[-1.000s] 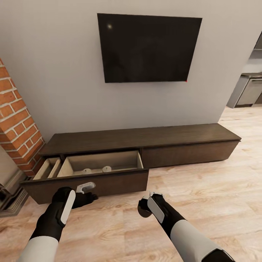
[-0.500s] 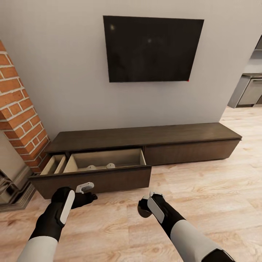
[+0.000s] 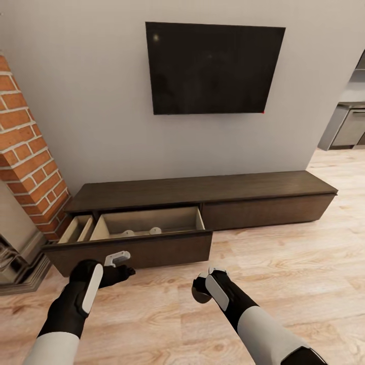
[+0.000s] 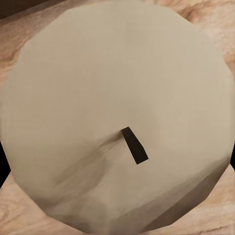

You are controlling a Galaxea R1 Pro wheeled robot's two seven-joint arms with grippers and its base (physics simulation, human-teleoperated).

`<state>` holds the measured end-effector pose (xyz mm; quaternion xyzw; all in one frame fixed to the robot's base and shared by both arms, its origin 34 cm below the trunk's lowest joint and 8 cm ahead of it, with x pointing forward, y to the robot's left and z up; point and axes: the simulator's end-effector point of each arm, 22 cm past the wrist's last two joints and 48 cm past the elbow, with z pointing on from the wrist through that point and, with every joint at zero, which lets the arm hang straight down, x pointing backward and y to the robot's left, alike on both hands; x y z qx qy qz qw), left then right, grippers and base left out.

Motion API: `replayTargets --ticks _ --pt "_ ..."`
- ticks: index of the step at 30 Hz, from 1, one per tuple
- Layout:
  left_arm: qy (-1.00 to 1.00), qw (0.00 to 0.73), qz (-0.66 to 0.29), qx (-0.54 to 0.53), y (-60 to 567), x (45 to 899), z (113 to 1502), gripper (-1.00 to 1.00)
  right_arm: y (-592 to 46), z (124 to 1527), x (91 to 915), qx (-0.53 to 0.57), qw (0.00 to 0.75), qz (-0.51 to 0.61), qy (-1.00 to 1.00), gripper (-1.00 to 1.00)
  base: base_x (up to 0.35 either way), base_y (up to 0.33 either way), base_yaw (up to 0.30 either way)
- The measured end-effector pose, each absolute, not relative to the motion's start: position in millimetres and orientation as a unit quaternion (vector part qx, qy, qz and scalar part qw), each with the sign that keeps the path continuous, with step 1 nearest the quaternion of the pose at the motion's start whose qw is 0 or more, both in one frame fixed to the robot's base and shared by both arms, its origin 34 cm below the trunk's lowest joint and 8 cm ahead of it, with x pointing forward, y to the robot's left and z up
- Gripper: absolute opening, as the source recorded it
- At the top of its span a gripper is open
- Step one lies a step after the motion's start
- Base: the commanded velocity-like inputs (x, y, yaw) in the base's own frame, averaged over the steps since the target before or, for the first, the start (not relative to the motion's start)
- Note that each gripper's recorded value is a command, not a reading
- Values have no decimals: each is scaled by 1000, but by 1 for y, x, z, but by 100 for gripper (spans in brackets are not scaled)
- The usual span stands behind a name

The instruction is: Place each of the two pumpkins and all three candles from the living room inside a cabinet in the living room (use any cabinet), then make sure every cabinet is closed, and position the cauldron so it is next to a table in the living room.

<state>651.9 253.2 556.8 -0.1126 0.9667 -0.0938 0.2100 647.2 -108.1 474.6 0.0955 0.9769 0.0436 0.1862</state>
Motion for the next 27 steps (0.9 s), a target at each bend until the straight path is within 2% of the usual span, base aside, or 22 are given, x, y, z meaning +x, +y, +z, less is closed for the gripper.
replayTargets --ticks 9,27 --pt "965 218 -93 -115 257 655 562 100 -108 474 647 95 186 43 977 -100 0 151 0" --pt "965 218 -93 -115 257 655 562 100 -108 474 647 95 186 44 977 -100 33 278 0"
